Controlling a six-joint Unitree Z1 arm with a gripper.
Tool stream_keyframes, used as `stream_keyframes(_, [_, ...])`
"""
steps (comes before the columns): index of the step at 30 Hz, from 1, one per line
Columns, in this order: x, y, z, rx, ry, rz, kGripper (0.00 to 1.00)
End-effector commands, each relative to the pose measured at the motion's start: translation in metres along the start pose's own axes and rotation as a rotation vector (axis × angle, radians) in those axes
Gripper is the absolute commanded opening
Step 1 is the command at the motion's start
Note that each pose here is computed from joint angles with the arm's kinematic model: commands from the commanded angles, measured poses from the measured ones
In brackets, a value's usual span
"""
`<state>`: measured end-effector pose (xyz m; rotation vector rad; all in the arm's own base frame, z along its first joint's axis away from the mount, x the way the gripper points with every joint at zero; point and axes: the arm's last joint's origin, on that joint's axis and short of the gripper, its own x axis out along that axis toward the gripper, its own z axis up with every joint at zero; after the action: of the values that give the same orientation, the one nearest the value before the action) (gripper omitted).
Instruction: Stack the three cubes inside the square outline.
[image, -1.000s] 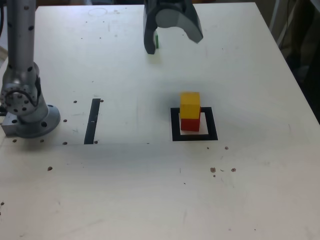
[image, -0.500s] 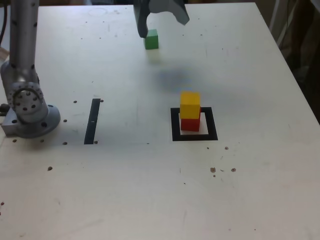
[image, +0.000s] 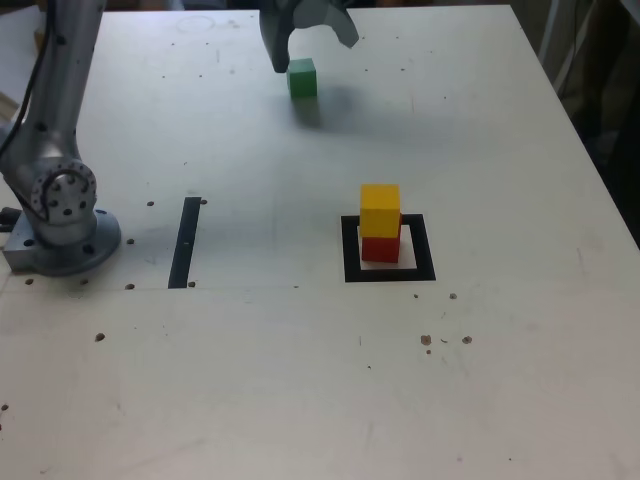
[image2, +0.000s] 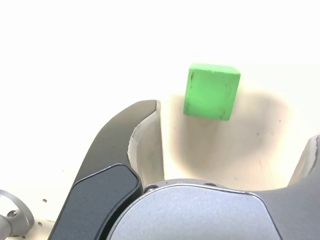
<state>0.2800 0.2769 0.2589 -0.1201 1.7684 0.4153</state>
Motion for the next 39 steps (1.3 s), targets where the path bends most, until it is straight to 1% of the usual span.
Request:
stream_keyframes(1, [0.008, 0.005, 0.002, -0.006, 0.017, -0.006, 0.99])
stream_keyframes(6, [0.026, 0.011, 0.009, -0.013, 0.041, -0.018, 0.99])
stream_keyframes(10, [0.037, 0.018, 0.013, -0.024, 0.035, -0.017, 0.99])
stream_keyframes(13, [0.04, 0.02, 0.013, -0.028, 0.029, -0.017, 0.95])
stream_keyframes(16, [0.043, 0.021, 0.014, -0.027, 0.03, -0.019, 0.89])
stream_keyframes(20, [0.046, 0.021, 0.014, -0.029, 0.039, -0.023, 0.78])
stream_keyframes(23, [0.046, 0.021, 0.013, -0.031, 0.039, -0.024, 0.67])
stream_keyframes(28, [0.045, 0.021, 0.014, -0.035, 0.024, -0.022, 0.46])
stream_keyframes(31, [0.045, 0.021, 0.014, -0.036, 0.016, -0.026, 0.41])
stream_keyframes(35, [0.045, 0.021, 0.013, -0.032, 0.011, -0.037, 0.4])
stream_keyframes(39, [0.044, 0.02, 0.014, -0.025, 0.003, -0.048, 0.35])
